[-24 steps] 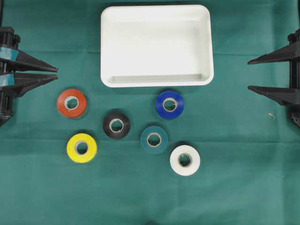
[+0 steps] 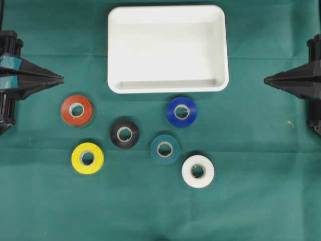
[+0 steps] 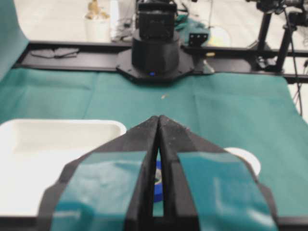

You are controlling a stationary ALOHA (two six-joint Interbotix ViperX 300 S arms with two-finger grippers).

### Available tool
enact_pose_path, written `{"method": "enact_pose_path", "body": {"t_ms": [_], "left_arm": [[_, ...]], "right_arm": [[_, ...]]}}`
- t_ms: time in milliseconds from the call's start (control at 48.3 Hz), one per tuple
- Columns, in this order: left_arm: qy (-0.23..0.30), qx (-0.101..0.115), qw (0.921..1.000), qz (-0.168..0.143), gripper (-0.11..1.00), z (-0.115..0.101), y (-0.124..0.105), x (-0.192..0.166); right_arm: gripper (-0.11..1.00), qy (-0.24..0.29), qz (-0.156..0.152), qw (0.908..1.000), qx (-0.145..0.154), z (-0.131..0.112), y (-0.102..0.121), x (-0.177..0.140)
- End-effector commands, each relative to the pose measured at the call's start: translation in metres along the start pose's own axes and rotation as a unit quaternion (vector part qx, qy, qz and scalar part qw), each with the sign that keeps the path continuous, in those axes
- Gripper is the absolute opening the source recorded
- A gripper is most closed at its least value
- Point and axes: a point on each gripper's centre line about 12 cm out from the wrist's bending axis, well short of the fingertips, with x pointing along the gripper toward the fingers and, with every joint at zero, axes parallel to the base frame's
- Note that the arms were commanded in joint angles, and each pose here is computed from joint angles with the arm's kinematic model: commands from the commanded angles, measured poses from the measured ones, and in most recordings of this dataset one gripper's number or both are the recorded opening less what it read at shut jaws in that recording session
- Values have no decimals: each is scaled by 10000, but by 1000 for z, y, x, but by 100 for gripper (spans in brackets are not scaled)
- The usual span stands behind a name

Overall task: Put the tape into the white case with the left arm.
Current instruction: 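Open the left gripper and move it toward the red tape roll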

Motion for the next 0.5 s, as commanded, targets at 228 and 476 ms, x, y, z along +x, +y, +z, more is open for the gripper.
{"method": "enact_pose_path", "body": {"t_ms": [228,476], "left_arm": [[3,-249,9997,-65,2,6,-3,3],[141,-103,9998,-75,37,1,-3,1]], "right_arm": [[-9,-92,-5,10000,0,-6,0,-10],[-9,-54,-3,10000,-7,-17,0,-20]]}}
